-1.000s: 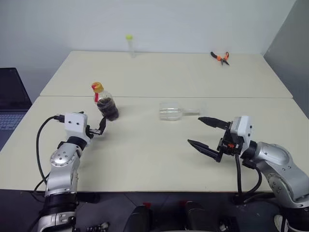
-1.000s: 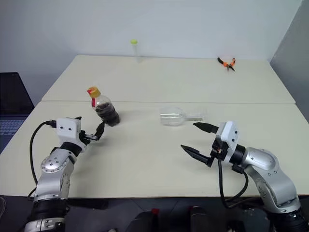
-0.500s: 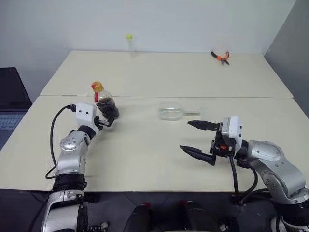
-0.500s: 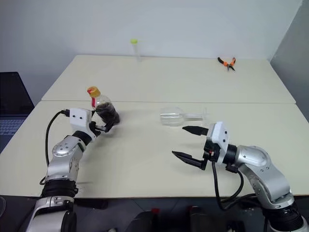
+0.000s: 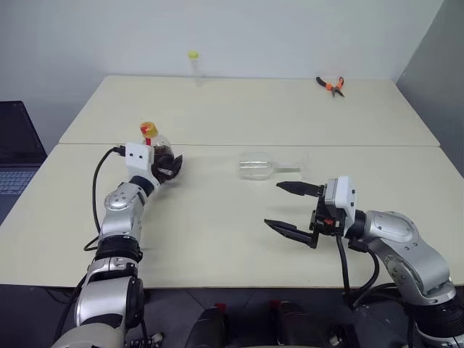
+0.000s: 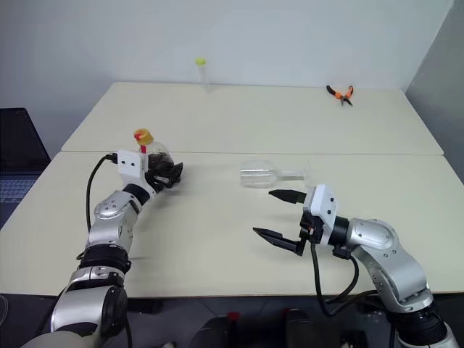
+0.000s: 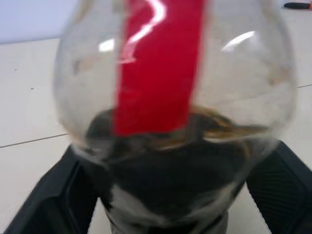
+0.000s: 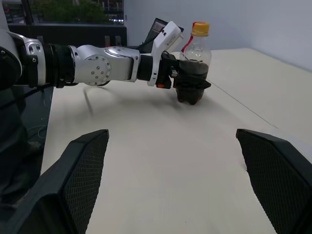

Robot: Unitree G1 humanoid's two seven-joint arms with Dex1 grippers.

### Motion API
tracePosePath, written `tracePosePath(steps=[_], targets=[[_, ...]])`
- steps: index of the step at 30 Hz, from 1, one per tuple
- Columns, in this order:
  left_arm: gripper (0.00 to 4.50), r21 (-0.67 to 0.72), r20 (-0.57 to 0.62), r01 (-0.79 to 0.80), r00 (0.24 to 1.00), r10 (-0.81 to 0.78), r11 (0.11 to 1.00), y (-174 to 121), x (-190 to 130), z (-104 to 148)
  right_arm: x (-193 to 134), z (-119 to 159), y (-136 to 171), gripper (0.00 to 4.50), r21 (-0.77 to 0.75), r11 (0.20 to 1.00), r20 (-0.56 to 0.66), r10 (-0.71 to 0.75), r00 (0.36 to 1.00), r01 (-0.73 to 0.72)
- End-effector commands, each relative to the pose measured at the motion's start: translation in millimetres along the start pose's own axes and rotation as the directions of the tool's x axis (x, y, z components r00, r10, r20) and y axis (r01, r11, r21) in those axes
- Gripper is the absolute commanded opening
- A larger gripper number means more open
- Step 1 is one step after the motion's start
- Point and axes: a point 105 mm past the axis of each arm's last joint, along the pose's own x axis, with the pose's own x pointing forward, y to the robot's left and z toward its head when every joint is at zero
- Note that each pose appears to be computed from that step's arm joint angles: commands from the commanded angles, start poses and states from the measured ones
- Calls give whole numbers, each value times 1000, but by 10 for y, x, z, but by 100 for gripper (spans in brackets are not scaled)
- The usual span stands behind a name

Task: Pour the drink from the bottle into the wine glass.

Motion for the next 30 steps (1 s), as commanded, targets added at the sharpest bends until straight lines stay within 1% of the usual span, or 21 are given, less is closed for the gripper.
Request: tracePosePath(steps=[1,4,6,7,10,13,16,20,21,23,30], targets=[[284,15,82,37,996,-38,999,-53,33,228,6,178,-13,450,-38,999,54,-12,998,14],[228,40,97,92,991,-96,995,-158,11,285,5,227,-15,450,-29,999,73,-32,997,34],[206,61,105,136,984,-141,989,-256,-17,331,-5,260,-29,450,-31,998,84,-57,995,60],[199,79,109,173,978,-181,982,-343,-40,360,-17,280,-40,450,-32,997,90,-73,993,77],[195,127,98,367,920,-380,921,-824,-189,424,-118,310,-89,450,-29,989,90,-141,986,144],[195,107,50,561,821,-568,821,-1309,-399,389,-230,297,-102,450,-22,982,73,-187,980,189],[195,102,-15,728,683,-730,678,-1747,-626,306,-304,308,-105,450,-9,973,59,-231,971,232],[195,72,-68,851,524,-849,519,-2119,-784,217,-306,366,-54,450,-8,968,39,-251,967,251],[194,77,-86,871,490,-867,485,-2174,-800,188,-287,383,-29,450,-6,969,31,-245,969,246],[194,86,-105,891,452,-886,445,-2220,-792,166,-247,418,-11,450,0,971,22,-241,970,241],[192,117,-140,925,375,-916,361,-2265,-724,140,-106,453,-30,450,32,974,-31,-222,975,223]])
